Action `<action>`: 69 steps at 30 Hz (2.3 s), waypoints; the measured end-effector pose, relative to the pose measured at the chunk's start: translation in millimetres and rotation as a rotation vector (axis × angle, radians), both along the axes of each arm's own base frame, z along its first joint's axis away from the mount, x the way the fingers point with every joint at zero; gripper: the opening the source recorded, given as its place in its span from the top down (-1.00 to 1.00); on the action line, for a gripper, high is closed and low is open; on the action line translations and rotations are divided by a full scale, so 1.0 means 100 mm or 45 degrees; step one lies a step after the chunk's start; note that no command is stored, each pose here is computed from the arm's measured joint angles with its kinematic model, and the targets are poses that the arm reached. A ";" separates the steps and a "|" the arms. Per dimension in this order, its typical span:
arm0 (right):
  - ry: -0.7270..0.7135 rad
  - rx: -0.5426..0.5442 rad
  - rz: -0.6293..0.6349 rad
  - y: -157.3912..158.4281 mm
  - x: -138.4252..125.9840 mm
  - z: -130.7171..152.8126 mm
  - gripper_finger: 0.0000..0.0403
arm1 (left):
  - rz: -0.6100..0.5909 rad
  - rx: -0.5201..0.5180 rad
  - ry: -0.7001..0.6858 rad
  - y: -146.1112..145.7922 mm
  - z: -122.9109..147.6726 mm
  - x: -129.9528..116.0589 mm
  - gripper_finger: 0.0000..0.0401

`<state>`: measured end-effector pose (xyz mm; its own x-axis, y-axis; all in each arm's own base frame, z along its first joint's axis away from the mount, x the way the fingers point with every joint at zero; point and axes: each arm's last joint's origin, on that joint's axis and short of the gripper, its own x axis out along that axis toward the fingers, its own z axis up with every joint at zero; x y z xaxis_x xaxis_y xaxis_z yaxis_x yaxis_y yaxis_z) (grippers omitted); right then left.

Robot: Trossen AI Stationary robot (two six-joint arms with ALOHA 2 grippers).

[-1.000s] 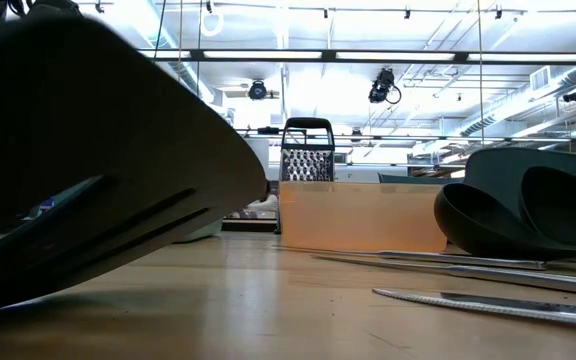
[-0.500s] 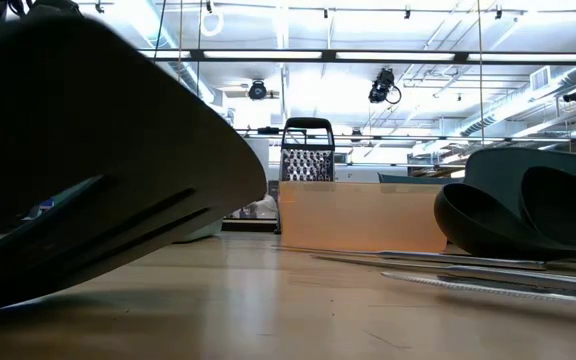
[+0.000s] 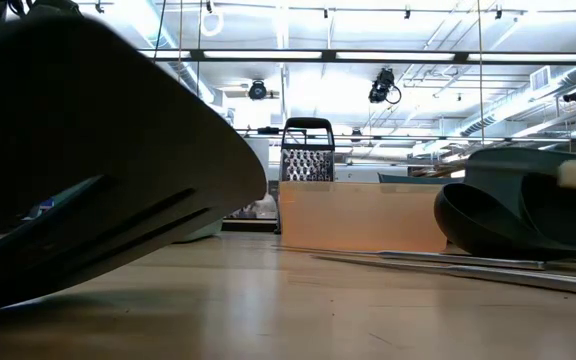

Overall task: Pick & Place Kitchen Items
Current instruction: Put the yellow knife into the orange bin

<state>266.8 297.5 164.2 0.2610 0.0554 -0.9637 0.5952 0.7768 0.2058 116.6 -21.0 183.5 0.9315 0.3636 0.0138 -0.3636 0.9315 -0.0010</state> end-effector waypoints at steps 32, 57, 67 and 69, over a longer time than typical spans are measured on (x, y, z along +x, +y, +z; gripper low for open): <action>-0.168 -0.460 -0.170 -2.67 0.48 1.39 0.60 | 0.001 0.038 0.015 0.00 0.00 0.00 0.92; -0.087 -0.090 -0.405 -3.12 0.59 0.33 0.60 | 0.008 0.083 0.023 0.00 0.01 0.00 0.92; -0.113 -0.034 -0.391 -3.14 0.68 0.17 0.60 | 0.011 0.090 0.027 0.00 0.01 0.00 0.92; -0.050 -0.022 -0.380 -3.13 0.68 0.06 0.60 | 0.015 0.090 0.027 0.00 0.01 0.00 0.92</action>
